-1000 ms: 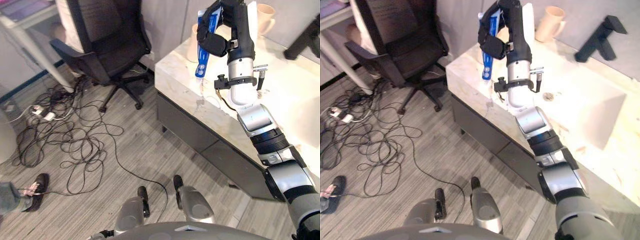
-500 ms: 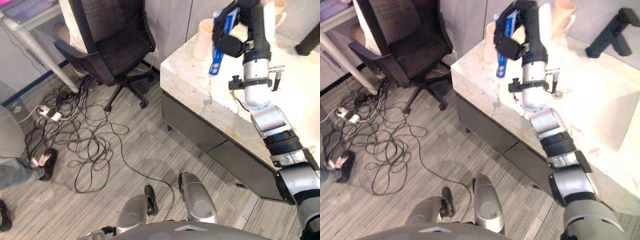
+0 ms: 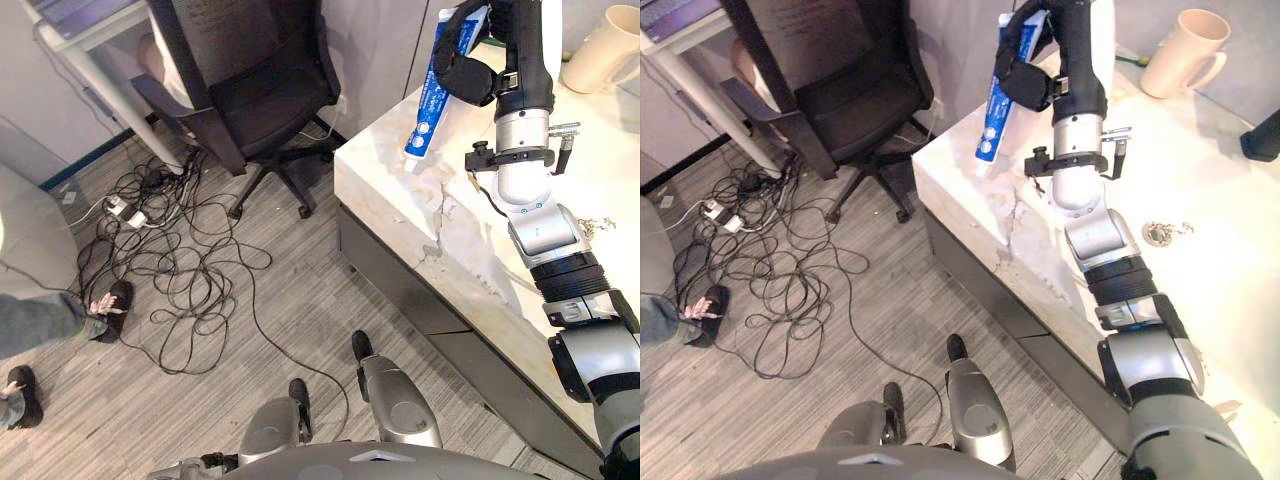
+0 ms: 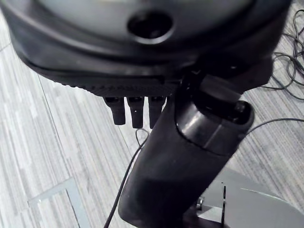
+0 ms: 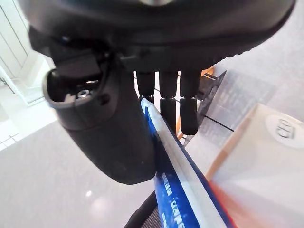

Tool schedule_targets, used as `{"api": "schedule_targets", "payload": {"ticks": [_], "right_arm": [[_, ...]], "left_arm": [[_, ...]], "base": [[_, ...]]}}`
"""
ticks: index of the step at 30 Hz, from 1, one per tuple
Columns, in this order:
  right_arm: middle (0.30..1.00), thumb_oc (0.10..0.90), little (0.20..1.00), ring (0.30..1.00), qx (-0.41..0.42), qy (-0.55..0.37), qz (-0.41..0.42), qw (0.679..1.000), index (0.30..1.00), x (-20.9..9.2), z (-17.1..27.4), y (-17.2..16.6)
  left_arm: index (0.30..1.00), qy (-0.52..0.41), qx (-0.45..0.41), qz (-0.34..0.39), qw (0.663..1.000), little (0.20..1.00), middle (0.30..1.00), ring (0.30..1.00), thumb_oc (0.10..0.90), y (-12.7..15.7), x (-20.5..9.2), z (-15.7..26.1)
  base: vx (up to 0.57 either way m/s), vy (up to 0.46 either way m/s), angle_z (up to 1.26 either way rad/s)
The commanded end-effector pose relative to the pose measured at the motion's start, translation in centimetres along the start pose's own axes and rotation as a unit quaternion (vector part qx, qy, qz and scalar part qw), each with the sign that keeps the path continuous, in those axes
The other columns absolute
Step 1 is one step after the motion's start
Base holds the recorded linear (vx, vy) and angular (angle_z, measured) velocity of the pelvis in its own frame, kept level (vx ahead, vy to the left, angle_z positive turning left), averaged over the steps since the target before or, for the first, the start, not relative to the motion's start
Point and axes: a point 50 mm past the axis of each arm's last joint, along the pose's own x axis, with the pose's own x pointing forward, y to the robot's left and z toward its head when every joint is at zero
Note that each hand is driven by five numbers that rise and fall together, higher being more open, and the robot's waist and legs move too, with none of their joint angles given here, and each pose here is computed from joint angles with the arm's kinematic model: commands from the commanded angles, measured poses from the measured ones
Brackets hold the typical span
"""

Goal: Organize the bathroom.

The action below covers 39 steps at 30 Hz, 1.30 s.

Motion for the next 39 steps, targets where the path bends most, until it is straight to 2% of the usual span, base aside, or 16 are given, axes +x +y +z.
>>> {"api": "schedule_targets", "payload": {"ticks": [1,8,17,29,39], "right_arm": [[0.3,0.4,0.3,0.3,-0.009,-0.102,-0.119,0.988,0.3,4.0,4.0,-5.2],[0.3,0.4,0.3,0.3,-0.041,-0.117,-0.148,0.981,0.3,3.9,3.9,-6.9],[0.3,0.4,0.3,0.3,-0.049,-0.146,-0.175,0.973,0.3,3.9,4.5,-9.2],[0.3,0.4,0.3,0.3,-0.019,-0.142,-0.182,0.973,0.3,2.9,4.2,-9.1],[0.3,0.4,0.3,0.3,-0.032,-0.13,-0.215,0.967,0.3,3.0,3.8,-9.6]], "left_arm": [[0.9,-0.06,-0.023,-0.026,0.998,0.9,0.9,0.9,0.8,-0.3,-0.4,2.8],[0.9,-0.041,-0.02,-0.001,0.999,0.9,0.9,0.9,0.8,1.0,-0.5,1.6],[0.9,-0.031,-0.028,-0.009,0.999,0.9,0.9,0.9,0.8,1.0,-0.5,1.4],[0.9,-0.036,-0.061,0.003,0.997,0.9,0.9,0.9,0.8,0.7,-0.4,1.2],[0.9,-0.033,-0.074,0.002,0.997,0.9,0.9,0.9,0.8,0.8,-0.4,0.6]], "base": [[0.05,0.024,-0.06],[0.05,0.002,-0.03],[0.02,-0.001,-0.05],[0.01,-0.009,-0.04],[0.02,-0.018,0.06]]}}
